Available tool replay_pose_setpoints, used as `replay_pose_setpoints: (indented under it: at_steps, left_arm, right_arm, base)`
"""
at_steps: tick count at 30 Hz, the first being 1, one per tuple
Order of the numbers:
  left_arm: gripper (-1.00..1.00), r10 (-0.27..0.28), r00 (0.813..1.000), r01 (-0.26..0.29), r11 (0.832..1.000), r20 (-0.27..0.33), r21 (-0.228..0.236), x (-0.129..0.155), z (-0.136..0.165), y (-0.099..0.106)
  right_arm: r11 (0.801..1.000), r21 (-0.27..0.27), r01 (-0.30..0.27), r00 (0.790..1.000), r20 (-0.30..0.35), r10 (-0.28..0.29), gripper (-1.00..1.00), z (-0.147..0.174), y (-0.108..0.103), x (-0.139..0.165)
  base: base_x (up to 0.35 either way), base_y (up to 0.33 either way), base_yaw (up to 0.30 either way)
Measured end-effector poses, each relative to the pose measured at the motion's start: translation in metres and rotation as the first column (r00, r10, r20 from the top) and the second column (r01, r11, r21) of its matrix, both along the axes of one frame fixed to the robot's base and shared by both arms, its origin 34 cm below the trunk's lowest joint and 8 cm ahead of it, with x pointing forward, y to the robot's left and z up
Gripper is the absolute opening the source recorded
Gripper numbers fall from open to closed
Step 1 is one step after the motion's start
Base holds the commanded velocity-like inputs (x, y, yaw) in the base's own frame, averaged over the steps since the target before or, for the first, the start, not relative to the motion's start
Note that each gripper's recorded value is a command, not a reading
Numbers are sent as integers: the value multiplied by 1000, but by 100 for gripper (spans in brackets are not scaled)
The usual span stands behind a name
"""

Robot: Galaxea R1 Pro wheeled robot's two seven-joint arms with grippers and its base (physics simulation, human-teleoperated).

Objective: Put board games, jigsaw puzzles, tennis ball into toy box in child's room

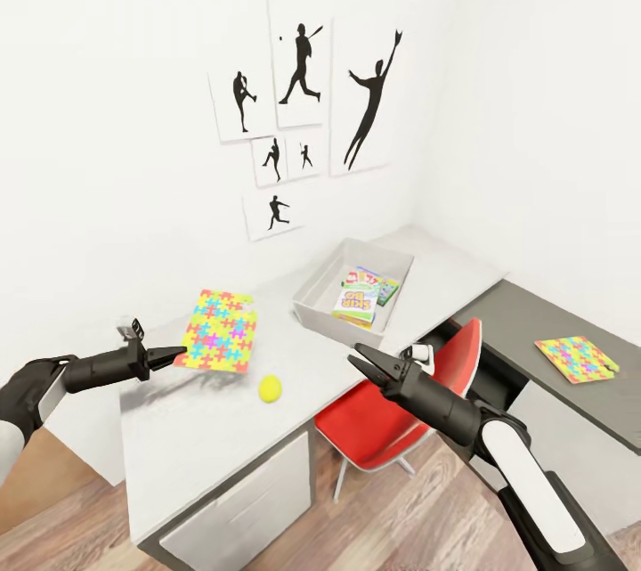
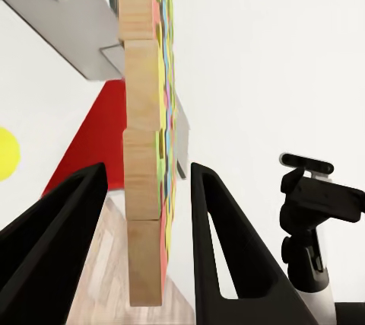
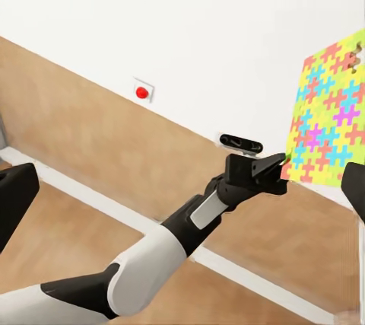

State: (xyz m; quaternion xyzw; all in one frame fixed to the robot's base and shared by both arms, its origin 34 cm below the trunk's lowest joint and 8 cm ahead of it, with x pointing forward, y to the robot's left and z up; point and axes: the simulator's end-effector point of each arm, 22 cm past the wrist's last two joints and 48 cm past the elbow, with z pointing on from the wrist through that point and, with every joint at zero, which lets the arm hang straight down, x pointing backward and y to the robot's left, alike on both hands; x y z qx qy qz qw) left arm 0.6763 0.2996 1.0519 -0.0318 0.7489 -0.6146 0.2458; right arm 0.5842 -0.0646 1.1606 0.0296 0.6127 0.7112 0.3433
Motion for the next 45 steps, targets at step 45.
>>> replay_pose_setpoints:
  at_steps: [45]
  left_arm:
    - [-100,9,1000,-9,1000,11,9,-1,7,7]
  right_arm:
    - [1000,-23,7,1000,14,-6,100,1,0,-1]
  base:
    - [0,0,-156]
